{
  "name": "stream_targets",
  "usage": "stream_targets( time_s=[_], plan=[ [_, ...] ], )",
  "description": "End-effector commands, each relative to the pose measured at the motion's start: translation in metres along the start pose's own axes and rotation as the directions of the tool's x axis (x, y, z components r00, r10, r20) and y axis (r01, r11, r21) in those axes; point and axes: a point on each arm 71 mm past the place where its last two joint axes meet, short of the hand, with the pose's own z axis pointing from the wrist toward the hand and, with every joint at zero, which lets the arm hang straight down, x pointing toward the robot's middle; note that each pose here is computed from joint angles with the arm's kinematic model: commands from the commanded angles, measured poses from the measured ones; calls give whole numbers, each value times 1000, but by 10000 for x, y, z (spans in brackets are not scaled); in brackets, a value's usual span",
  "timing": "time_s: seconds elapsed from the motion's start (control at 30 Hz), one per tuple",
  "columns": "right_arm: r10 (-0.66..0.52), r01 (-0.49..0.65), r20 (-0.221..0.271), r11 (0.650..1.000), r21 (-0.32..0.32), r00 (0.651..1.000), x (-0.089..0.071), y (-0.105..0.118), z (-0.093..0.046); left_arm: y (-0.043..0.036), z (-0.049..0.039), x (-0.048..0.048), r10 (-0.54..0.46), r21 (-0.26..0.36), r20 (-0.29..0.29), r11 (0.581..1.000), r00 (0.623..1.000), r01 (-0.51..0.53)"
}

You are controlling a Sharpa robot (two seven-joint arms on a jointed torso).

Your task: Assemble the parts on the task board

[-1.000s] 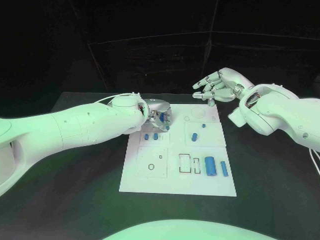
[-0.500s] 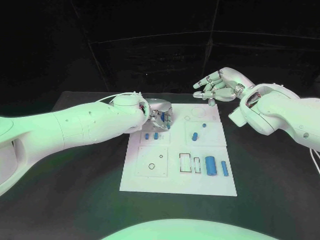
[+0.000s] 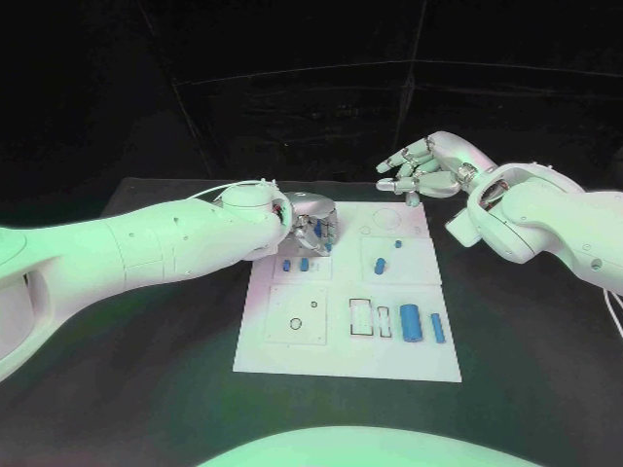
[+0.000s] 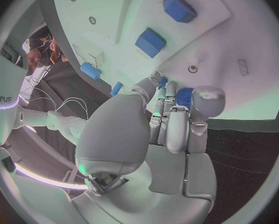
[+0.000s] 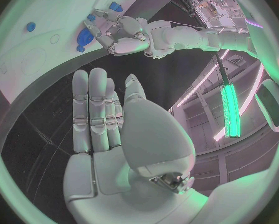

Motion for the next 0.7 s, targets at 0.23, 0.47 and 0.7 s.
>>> stream_targets(
  time_s=[0.23, 0.47, 0.7],
  plan=[
    [3, -3, -4, 1000, -10, 1000, 2, 21, 7, -33, 12, 42, 3, 1, -24, 1000, 1000, -3],
    [3, -3, -4, 1000, -10, 1000, 2, 21, 7, -16, 8, 33, 3, -14, -10, 1000, 1000, -3],
    [3, -3, -4, 1000, -10, 1000, 0, 20, 7, 4, 0, 14, 4, -23, 16, 1000, 1000, -3]
  ],
)
